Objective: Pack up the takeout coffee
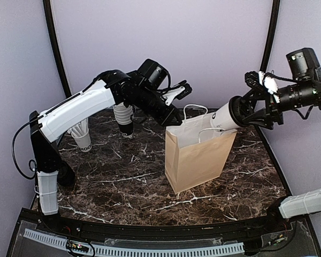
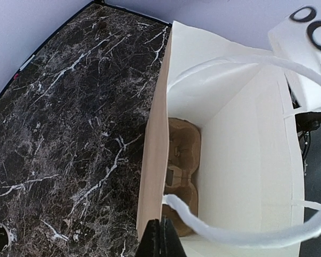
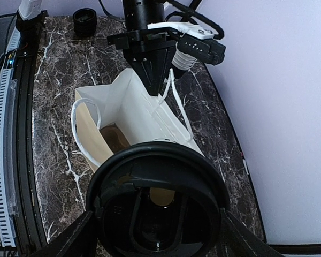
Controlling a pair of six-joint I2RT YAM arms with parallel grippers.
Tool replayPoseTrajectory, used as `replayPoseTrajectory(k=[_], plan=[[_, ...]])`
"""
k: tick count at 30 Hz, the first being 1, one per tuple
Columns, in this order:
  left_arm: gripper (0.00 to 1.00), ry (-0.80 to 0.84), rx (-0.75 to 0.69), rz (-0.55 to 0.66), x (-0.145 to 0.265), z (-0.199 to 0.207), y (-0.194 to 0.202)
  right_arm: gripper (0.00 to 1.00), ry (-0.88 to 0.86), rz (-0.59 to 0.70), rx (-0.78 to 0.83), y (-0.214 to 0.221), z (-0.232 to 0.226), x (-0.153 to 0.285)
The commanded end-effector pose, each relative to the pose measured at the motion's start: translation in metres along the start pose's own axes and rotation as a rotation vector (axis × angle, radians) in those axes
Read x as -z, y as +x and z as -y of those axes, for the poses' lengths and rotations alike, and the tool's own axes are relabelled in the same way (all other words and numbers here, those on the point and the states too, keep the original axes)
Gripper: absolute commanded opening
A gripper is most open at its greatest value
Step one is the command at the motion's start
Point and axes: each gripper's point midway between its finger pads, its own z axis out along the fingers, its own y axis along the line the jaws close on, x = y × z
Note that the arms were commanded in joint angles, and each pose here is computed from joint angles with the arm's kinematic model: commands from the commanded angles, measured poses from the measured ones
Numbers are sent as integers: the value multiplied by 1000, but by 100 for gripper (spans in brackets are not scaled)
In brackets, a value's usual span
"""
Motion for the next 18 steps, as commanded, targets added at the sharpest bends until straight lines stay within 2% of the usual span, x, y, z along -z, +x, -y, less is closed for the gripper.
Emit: replayPoseTrajectory(k=[1,9,12,18], plan=[[0,19,-44,39,20,9,-14,74,-85,16,20,-8,-4,-20],[0,37,-112,25,31,24,-11,74,-156,-2,63,-13,-16,-46],[0,-11,-150,11,34,22,-8,74,-170,-14,85,-14,-19,-53],[0,-27,-173,7,36,29,-7,74,-189,-87,157,-4,-33,-75]])
